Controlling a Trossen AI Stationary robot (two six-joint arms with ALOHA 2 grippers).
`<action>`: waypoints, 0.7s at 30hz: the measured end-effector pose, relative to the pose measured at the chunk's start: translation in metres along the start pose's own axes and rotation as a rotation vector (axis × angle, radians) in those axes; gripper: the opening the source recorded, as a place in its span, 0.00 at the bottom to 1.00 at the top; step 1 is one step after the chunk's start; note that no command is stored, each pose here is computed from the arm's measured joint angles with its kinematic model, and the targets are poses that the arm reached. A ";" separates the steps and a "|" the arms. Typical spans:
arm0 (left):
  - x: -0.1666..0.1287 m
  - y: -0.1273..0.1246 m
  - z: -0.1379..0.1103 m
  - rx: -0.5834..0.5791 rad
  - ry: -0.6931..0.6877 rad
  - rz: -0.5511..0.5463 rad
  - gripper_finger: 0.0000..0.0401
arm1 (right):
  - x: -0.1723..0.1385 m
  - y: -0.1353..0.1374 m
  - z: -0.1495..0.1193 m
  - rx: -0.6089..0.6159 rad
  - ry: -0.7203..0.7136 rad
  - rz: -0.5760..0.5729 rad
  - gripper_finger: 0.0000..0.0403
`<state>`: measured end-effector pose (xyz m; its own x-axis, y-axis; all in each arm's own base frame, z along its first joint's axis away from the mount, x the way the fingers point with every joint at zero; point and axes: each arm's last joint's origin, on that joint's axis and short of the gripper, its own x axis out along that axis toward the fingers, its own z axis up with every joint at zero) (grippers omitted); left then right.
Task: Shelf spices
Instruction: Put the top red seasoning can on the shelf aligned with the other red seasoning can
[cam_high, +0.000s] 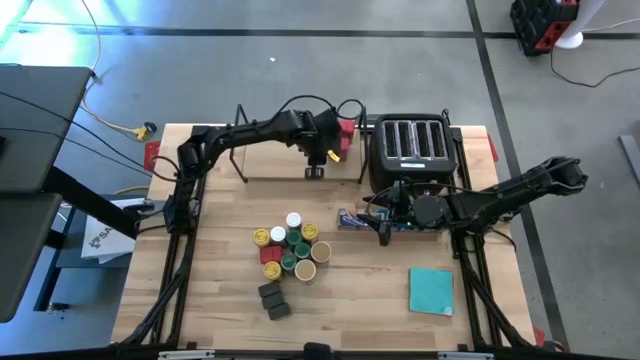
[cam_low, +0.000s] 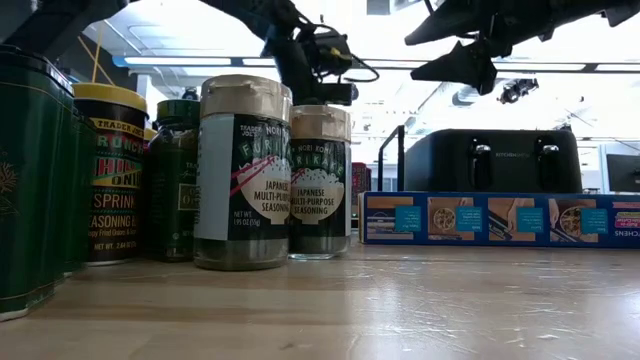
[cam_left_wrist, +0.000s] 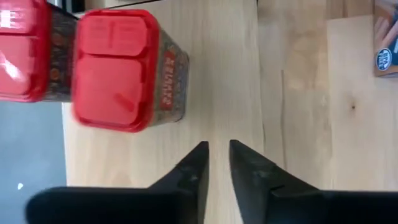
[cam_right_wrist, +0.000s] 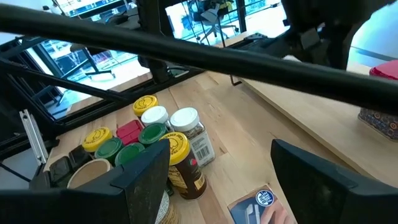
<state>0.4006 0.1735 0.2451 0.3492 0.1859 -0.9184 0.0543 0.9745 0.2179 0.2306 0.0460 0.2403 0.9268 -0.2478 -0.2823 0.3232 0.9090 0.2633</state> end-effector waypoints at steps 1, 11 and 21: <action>0.005 -0.001 -0.001 -0.003 -0.011 0.002 0.10 | 0.000 0.000 -0.001 -0.003 0.003 -0.003 0.68; 0.033 -0.008 0.004 -0.089 -0.179 0.045 0.00 | 0.000 0.000 -0.001 -0.003 0.000 -0.010 0.68; 0.036 0.001 0.014 -0.134 -0.317 0.111 0.00 | 0.000 0.000 -0.001 -0.003 0.000 -0.012 0.68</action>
<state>0.4266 0.1790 0.2166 0.6198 0.2640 -0.7390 -0.1165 0.9622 0.2460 0.2304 0.0461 0.2398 0.9228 -0.2591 -0.2851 0.3339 0.9070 0.2567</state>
